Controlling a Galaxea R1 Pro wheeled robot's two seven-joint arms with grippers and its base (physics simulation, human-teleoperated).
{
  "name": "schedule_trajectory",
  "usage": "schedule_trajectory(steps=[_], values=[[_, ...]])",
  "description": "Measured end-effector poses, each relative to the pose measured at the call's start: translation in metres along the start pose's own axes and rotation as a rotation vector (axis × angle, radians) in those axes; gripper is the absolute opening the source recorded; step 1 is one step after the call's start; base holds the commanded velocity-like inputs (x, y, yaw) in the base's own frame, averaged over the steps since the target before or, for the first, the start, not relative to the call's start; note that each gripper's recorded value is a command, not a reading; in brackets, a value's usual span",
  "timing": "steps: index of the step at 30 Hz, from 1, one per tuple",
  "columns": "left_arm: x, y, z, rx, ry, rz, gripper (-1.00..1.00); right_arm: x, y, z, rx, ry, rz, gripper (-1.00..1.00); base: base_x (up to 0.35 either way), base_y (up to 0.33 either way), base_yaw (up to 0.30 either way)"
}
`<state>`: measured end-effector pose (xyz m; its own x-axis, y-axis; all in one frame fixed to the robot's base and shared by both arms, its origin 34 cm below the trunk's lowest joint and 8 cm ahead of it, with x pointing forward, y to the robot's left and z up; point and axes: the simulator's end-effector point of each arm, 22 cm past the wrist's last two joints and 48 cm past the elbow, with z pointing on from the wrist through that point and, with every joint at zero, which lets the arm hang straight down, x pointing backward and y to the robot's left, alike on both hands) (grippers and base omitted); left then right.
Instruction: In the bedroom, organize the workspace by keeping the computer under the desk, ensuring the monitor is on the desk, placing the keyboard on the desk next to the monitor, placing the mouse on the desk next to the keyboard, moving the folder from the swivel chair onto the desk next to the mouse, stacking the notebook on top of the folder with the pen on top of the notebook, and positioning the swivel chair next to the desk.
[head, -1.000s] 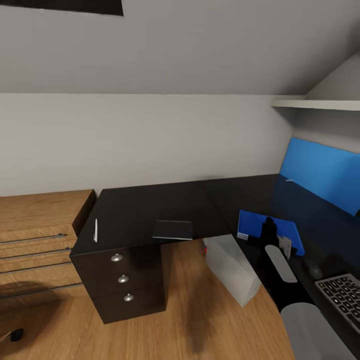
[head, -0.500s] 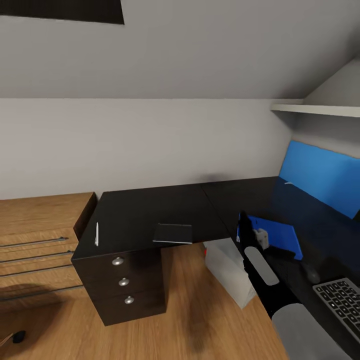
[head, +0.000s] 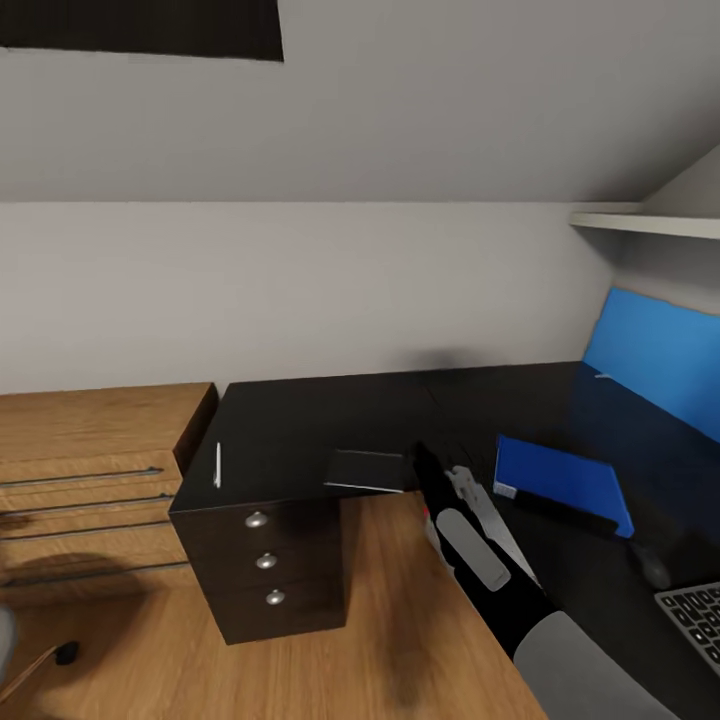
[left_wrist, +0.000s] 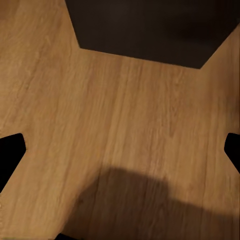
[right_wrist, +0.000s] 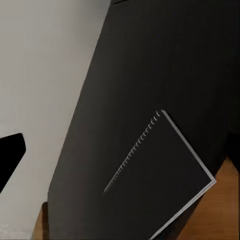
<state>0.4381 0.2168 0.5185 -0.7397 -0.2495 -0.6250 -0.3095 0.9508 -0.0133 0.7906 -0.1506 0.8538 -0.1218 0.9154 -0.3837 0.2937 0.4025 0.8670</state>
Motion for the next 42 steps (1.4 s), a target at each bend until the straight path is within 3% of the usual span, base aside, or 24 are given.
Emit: schedule_trajectory(steps=[3, 10, 20, 42], values=[[-0.001, 0.001, 0.0, -0.006, -0.002, -0.002, 1.0, 0.014, -0.001, 0.0, 0.003, 0.063, -0.021, 1.0, 0.0, 0.0, 0.271], [0.005, 0.004, 0.006, -0.023, -0.001, -0.002, 1.0, 0.029, -0.011, 0.001, 0.006, 0.137, -0.047, 1.0, 0.0, 0.0, 0.271], [0.017, 0.008, 0.019, -0.04, 0.002, -0.001, 1.0, -0.002, -0.03, 0.014, 0.021, 0.076, 0.048, 1.0, 0.0, 0.0, 0.067], [0.045, 0.009, 0.048, -0.04, 0.002, 0.0, 1.0, -0.001, -0.072, 0.025, 0.027, 0.055, 0.048, 1.0, 0.0, 0.0, 0.001]])
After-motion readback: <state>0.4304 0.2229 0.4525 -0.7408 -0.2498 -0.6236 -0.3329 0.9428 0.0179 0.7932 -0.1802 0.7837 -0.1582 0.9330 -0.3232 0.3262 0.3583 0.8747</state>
